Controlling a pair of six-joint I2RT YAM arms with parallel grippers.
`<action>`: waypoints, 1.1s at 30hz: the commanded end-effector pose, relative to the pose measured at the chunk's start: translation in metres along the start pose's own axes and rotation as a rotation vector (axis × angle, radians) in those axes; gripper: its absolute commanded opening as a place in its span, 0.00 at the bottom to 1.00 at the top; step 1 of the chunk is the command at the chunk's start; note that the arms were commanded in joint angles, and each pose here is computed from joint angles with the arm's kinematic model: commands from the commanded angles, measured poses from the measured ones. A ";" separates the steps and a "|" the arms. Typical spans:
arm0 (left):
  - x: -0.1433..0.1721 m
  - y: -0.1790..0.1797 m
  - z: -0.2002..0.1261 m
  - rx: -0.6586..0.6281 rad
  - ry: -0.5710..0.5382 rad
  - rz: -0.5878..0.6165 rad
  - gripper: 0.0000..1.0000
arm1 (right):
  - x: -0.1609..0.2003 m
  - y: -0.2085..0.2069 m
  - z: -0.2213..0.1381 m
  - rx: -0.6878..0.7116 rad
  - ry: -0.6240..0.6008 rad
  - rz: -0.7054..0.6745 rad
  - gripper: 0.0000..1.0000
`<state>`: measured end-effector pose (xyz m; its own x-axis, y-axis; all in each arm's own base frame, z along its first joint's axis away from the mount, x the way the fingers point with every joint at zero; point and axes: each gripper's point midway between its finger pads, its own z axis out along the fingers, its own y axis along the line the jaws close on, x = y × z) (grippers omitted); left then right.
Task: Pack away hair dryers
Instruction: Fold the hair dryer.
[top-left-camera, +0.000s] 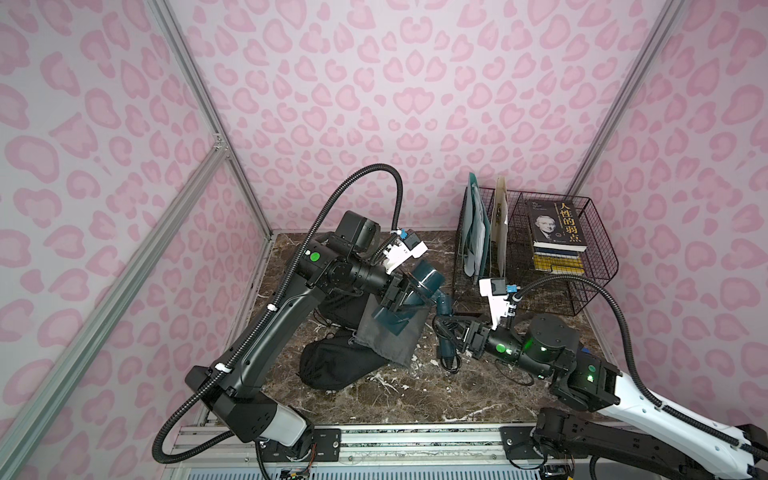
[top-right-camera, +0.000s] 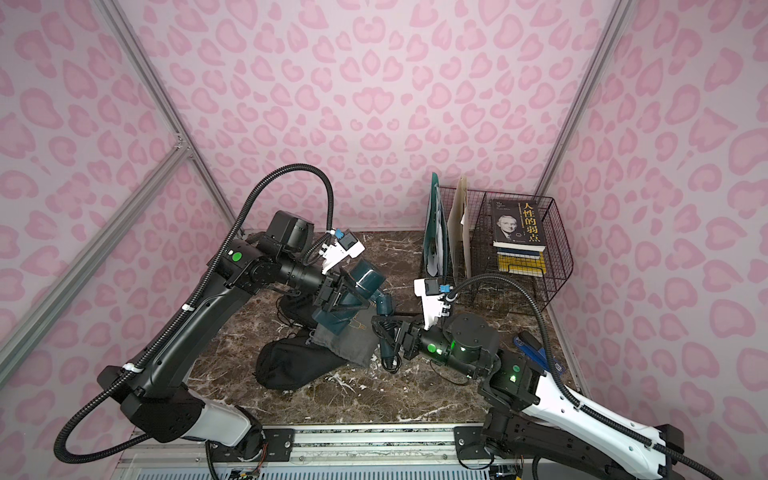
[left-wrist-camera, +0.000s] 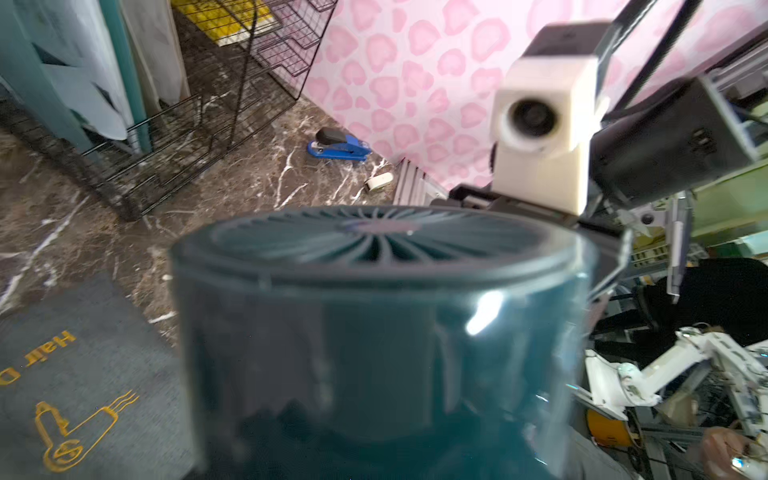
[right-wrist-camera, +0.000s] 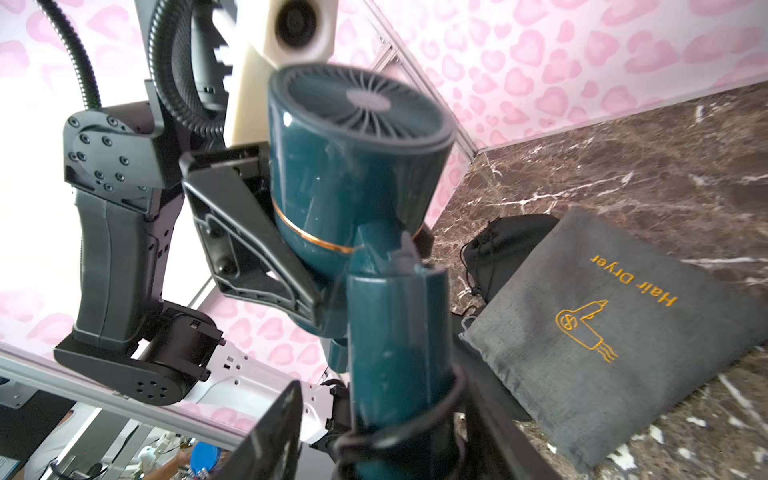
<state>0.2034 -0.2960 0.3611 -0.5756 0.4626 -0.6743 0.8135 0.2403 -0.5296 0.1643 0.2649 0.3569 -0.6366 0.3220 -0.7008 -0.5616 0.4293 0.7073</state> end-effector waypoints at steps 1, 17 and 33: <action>0.001 -0.009 -0.006 0.020 0.006 0.054 0.02 | 0.005 -0.006 -0.006 0.014 0.045 -0.027 0.62; 0.000 -0.020 -0.012 0.056 0.007 0.094 0.02 | 0.030 0.001 -0.012 -0.122 0.157 -0.028 0.57; -0.001 -0.033 -0.012 0.157 -0.013 0.057 0.02 | 0.038 0.013 0.002 -0.246 0.172 -0.027 0.34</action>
<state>0.1879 -0.2880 0.3668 -0.5301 0.5036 -0.6822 0.8350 0.1699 -0.5234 0.1360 0.2814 0.3322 -0.7076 0.1485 -0.6909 -0.6479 0.2540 0.7181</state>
